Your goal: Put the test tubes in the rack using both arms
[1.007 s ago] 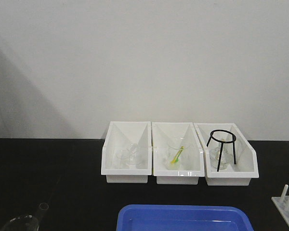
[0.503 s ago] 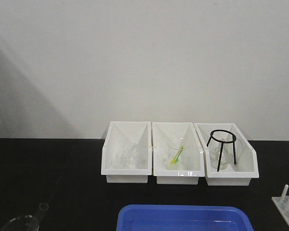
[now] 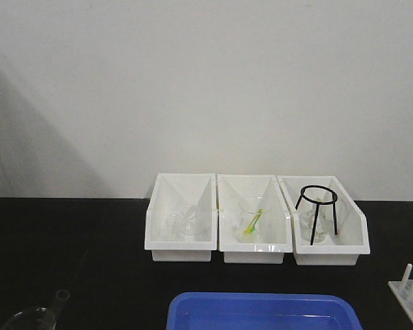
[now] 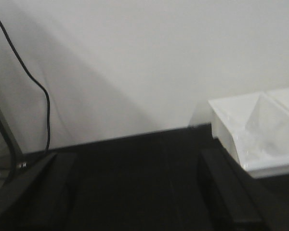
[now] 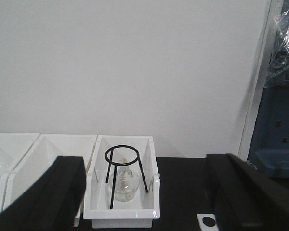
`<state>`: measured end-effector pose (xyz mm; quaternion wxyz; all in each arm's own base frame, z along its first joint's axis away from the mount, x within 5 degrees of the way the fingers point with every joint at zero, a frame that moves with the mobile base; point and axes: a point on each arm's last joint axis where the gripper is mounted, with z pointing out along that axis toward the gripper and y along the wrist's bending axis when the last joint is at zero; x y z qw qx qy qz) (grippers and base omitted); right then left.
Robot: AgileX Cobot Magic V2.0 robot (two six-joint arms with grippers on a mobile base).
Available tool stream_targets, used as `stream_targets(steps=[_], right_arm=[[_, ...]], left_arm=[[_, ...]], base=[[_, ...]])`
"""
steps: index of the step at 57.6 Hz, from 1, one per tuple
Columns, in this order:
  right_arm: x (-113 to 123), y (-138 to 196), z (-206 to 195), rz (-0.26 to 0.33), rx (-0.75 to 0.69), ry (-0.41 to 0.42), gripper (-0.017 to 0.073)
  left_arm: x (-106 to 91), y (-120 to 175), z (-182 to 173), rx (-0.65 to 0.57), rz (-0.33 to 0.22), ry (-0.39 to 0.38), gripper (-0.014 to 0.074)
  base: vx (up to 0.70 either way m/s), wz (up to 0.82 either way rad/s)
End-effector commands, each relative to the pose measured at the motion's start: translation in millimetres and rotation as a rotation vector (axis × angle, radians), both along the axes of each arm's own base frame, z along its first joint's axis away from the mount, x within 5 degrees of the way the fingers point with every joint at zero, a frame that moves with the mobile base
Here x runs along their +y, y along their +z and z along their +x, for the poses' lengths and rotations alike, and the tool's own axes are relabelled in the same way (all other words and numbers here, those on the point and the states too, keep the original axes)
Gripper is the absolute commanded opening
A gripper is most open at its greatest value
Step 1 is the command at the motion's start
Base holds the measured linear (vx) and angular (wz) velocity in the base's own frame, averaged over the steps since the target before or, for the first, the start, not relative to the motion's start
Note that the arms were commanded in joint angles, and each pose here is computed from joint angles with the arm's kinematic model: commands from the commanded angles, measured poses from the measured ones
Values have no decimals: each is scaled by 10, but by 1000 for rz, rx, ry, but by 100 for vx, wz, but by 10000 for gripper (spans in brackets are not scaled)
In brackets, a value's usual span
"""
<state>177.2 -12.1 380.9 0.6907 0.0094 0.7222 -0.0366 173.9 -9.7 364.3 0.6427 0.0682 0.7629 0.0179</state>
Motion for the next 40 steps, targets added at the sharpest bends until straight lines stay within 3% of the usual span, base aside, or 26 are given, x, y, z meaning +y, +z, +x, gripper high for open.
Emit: stream_targets(steps=[1,6,19,24,31,40], right_arm=[[-4,185,-24,-9,-106,-5,603],[-4,185,-24,-9,-106,-5,595],[-4,179,-24,-14,-100,-5,559],[-4,185,-24,-18,-106,-5,547],[-4,179,-24,-18,-99,-5,531],[-4,179,-24,-18,-99,-5,522]], left_arm=[[-40,61,-18,0,86,-41,574],[-128,-161,-33,78,179,-121,546],[-351,-836,-139,167,283,-301,497],[-361,-1006,-168,113,346,-307,487],[-332,-1123,-168,26,355,-259,487],[-360,-1262,-18,74,370,-251,487]], base=[[0,0],[0,0],[0,0],[0,0],[0,0],[0,0]])
